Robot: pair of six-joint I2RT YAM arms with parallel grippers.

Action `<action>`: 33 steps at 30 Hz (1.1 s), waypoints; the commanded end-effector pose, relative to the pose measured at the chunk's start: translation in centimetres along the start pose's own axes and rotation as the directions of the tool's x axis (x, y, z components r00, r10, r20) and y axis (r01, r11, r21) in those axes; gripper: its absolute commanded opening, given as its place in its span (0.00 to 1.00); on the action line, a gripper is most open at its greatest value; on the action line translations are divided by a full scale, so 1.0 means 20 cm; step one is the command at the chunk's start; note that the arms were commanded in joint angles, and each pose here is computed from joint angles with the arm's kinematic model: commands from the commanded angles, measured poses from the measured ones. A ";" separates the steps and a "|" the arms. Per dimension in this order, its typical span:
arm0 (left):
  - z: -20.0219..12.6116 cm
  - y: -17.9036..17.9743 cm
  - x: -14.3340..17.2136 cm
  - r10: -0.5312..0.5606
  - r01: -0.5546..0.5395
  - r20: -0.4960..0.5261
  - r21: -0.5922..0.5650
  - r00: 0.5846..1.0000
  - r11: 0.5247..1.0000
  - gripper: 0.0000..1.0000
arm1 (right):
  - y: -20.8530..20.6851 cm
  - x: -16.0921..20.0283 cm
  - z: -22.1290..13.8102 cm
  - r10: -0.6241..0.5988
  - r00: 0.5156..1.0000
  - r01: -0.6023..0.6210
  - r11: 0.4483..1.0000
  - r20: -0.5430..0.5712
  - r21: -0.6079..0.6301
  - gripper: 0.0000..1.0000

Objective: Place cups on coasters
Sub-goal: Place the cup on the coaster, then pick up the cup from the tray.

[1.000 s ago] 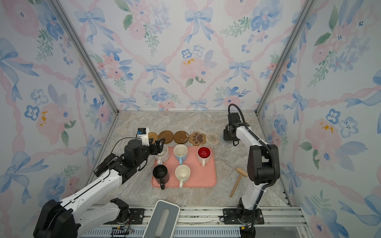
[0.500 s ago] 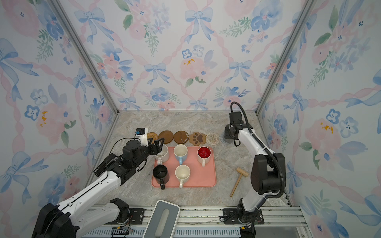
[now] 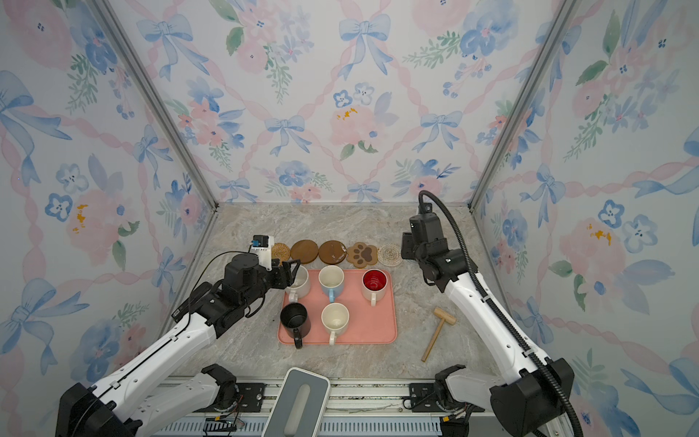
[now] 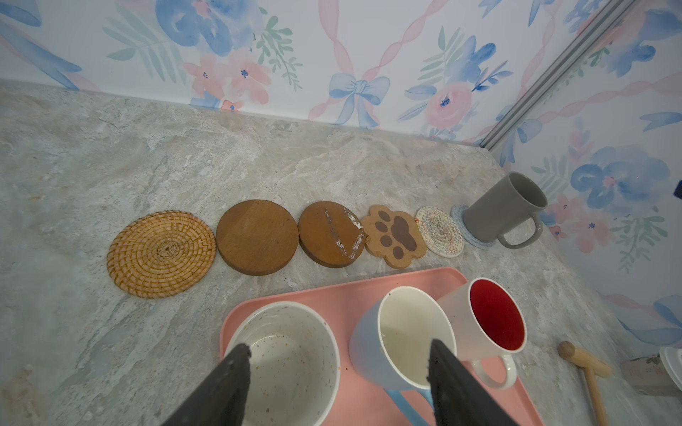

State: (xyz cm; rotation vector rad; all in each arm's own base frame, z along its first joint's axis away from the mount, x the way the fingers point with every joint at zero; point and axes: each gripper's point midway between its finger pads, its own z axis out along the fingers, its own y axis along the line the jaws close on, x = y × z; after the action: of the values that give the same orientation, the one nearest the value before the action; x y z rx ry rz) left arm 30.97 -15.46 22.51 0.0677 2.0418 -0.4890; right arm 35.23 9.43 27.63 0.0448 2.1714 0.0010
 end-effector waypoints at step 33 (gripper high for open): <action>-0.09 0.13 0.43 -0.081 -0.003 -0.352 -0.231 0.932 0.973 0.66 | 0.65 0.14 0.05 -0.006 0.998 0.020 0.964 0.056 -0.264 0.60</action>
State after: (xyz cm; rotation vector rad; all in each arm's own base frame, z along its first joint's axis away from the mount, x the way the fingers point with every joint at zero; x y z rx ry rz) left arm 25.61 -13.94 14.40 0.0120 2.4596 -0.2963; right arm 34.96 22.21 25.38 -0.1142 2.1020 0.2615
